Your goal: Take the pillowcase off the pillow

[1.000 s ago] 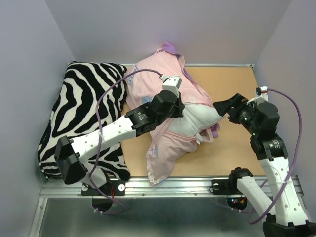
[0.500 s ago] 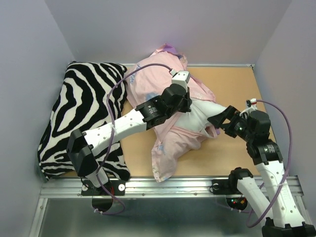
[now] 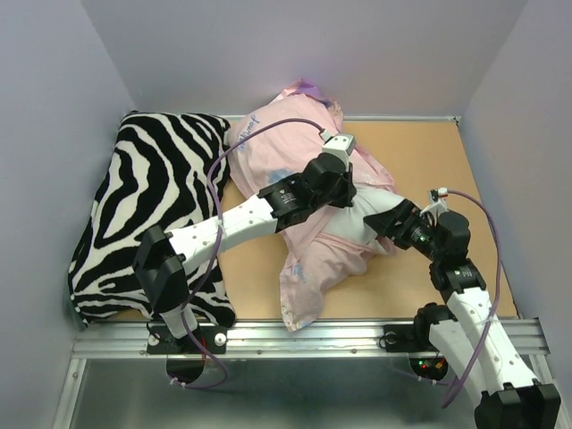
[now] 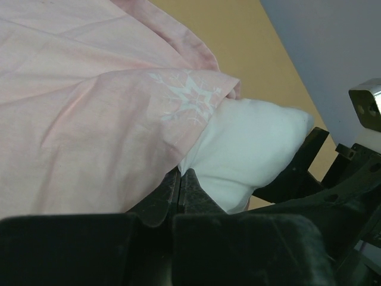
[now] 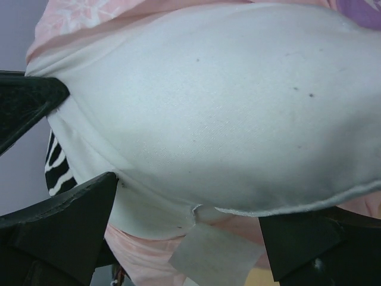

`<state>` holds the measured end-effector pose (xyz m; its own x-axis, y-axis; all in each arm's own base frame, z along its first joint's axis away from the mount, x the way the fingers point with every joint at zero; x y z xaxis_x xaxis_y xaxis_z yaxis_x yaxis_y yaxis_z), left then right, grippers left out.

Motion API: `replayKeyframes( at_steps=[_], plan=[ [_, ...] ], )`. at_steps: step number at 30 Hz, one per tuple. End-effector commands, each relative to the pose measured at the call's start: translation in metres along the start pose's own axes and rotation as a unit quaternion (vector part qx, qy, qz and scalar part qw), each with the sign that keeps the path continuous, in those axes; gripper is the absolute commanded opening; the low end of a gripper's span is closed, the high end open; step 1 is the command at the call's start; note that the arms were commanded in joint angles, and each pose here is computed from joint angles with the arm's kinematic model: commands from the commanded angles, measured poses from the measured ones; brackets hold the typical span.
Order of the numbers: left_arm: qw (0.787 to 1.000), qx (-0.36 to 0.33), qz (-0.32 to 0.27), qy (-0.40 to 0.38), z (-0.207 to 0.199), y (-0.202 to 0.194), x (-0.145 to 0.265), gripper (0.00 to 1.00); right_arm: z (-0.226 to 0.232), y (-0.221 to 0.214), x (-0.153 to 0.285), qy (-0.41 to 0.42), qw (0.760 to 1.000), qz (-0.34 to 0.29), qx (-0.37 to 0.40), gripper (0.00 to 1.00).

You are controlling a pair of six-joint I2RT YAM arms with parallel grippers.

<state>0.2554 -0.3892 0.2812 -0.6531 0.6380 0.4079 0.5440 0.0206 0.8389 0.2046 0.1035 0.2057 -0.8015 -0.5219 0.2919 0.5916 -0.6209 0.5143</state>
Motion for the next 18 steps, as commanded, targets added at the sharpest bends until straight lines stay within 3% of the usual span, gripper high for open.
replayKeyframes(
  at_steps=[1, 8, 10, 12, 13, 14, 16, 17, 18],
  plan=[
    [0.997, 0.016, -0.055, -0.051, -0.020, 0.034, 0.004, 0.00, 0.011, 0.006, -0.010, 0.084, 0.996, -0.031, 0.026, 1.00],
    [0.996, -0.001, -0.016, -0.090, -0.033, 0.016, -0.011, 0.00, -0.006, -0.006, -0.030, 0.101, 0.994, -0.027, 0.016, 1.00],
    [0.995, -0.007, -0.001, -0.096, -0.037, 0.005, -0.017, 0.00, -0.001, -0.001, -0.031, 0.105, 0.994, -0.038, 0.015, 0.96],
    [0.995, -0.018, 0.008, -0.102, -0.044, -0.003, -0.016, 0.00, 0.007, 0.006, -0.029, 0.109, 0.993, -0.050, 0.021, 0.60],
    [0.994, -0.021, 0.006, -0.106, -0.046, -0.002, -0.012, 0.00, 0.014, 0.013, -0.027, 0.099, 0.993, -0.052, 0.020, 0.17],
    [0.993, -0.028, 0.006, -0.116, -0.054, -0.004, -0.006, 0.13, 0.014, 0.020, -0.027, 0.080, 0.994, -0.069, 0.027, 0.03],
    [0.991, -0.044, -0.010, -0.129, -0.063, 0.005, 0.013, 0.31, 0.025, 0.034, -0.020, 0.065, 0.993, -0.095, 0.031, 0.00],
    [0.990, -0.053, -0.016, -0.129, -0.071, 0.005, 0.022, 0.47, 0.030, 0.039, -0.016, 0.064, 0.992, -0.107, 0.035, 0.01],
    [0.989, -0.060, -0.021, -0.131, -0.076, 0.007, 0.031, 0.51, 0.033, 0.043, -0.014, 0.060, 0.991, -0.113, 0.036, 0.01]
  ],
)
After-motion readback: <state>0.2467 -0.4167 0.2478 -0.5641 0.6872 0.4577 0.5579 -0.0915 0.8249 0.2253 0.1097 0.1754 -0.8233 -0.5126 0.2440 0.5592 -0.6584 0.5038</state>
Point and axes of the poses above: each gripper's point midway between its finger pads, its own x axis back along the fingers, its own z axis along the line the jaws close on, y = z × x, the point moved 5 cm from there along x, back along the fingers, and after that the axes turned 3 degrees about -x, right-handed, at the moved point
